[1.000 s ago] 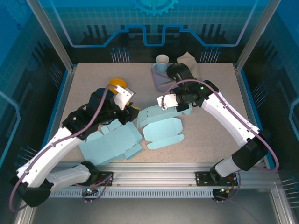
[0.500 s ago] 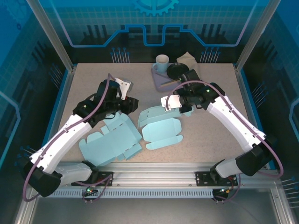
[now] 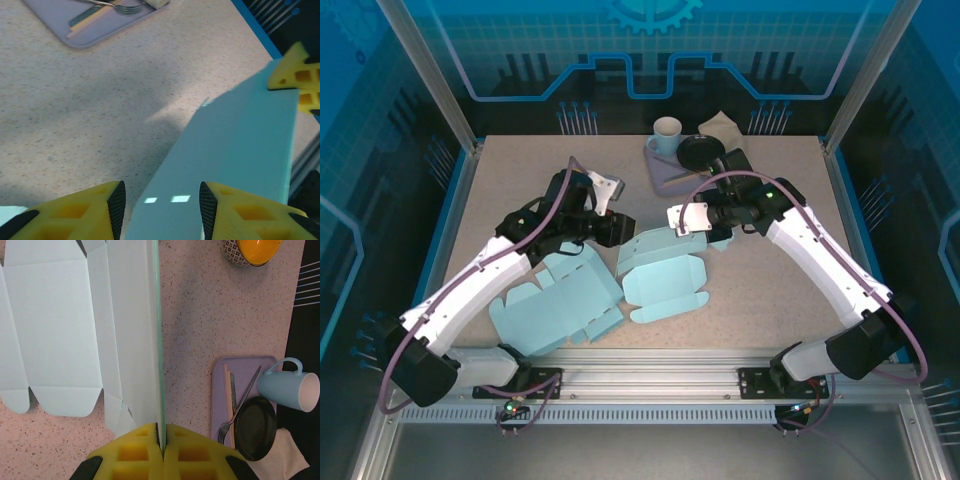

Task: Fold the paper box

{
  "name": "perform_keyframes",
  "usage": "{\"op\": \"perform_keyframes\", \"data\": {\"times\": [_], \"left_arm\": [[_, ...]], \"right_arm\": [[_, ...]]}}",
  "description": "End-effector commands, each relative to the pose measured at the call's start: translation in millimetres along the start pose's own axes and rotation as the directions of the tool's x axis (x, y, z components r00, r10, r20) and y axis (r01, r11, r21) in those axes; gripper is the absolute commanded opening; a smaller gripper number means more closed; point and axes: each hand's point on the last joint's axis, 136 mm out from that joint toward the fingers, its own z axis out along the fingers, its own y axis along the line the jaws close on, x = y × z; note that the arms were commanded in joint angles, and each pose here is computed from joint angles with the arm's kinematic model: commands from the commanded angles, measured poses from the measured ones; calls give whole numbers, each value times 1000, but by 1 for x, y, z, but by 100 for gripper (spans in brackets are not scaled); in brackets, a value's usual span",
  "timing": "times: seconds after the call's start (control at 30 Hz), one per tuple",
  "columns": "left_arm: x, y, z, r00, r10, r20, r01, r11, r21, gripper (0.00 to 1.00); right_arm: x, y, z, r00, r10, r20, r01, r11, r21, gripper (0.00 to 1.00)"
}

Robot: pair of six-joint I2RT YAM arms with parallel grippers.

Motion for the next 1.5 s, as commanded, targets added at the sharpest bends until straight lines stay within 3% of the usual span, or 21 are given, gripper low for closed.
{"op": "perform_keyframes", "data": {"times": [0.0, 0.5, 0.9, 1.2, 1.3, 1.47], "left_arm": [[10, -26, 9, 999, 28, -24, -25, 993, 117, 46], [31, -22, 7, 991, 114, -72, -109, 991, 71, 46], [34, -55, -19, 986, 168, -20, -158, 957, 244, 47], [26, -56, -11, 985, 170, -41, -157, 962, 223, 45], [13, -54, -17, 988, 155, 7, -154, 970, 188, 44], [-3, -71, -19, 990, 126, 67, -139, 954, 266, 46]], "right_arm": [[0, -10, 0, 999, 49, 22, -50, 998, 23, 0], [5, -22, -13, 991, 119, 62, -121, 992, 38, 0], [11, -27, -17, 986, 158, 47, -161, 986, 54, 0], [3, -21, -23, 982, 166, 87, -171, 984, 52, 0], [4, -20, -24, 983, 166, 84, -171, 983, 65, 0], [-8, -17, -23, 977, 179, 121, -185, 982, 45, 0]]}}
